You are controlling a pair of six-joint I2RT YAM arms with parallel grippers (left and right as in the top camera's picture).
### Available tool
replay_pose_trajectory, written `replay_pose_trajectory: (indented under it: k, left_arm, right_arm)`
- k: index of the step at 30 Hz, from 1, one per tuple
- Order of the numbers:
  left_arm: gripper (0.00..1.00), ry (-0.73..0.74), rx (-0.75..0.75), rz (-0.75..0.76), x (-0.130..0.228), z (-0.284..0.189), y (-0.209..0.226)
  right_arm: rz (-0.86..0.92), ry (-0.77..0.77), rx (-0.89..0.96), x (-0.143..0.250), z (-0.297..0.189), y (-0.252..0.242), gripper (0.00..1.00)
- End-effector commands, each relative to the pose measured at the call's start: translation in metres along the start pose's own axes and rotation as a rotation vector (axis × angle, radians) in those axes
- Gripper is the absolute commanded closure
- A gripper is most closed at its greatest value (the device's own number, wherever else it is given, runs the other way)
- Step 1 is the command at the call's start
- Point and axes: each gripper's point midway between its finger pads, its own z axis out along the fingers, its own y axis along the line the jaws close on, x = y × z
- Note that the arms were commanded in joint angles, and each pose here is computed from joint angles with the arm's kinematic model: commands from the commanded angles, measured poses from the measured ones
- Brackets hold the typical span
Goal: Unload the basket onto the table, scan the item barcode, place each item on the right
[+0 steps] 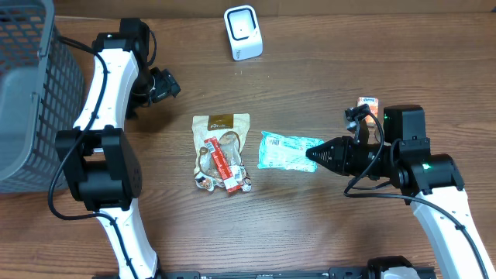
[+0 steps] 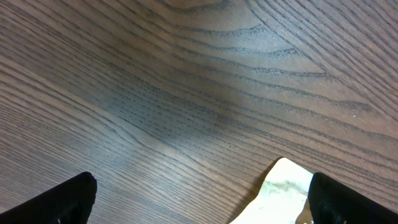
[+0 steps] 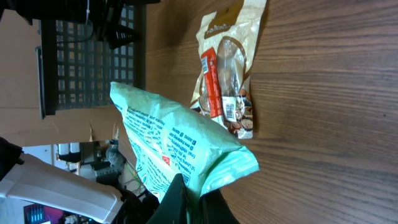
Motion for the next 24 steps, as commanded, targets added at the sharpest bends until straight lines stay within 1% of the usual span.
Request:
replay_pose_trajectory:
  k: [1, 3, 11, 19, 24]
  left_arm:
    - [0.0, -0.031, 0.009, 0.018, -0.004, -0.01, -0.004]
    - [0.0, -0.031, 0.009, 0.018, -0.004, -0.01, -0.004]
    - [0.0, -0.031, 0.009, 0.018, -0.004, -0.01, -0.004]
    - [0.0, -0.031, 0.009, 0.018, -0.004, -0.01, -0.004]
    - [0.0, -0.031, 0.009, 0.018, -0.004, -0.01, -0.004]
  right_arm:
    - [-0.014, -0.048, -0.008, -0.01, -0.004, 0.005, 0.96]
    - [0.016, -0.075, 0.008, -0.016, -0.005, 0.003, 0.96]
    - [0.002, -0.152, 0.008, -0.043, -0.008, 0.011, 0.96]
    - [-0.06, -0.226, 0.035, -0.103, -0.016, 0.043, 0.96]
    - [-0.149, -0.306, 0.2, -0.158, -0.044, 0.066, 0.96]
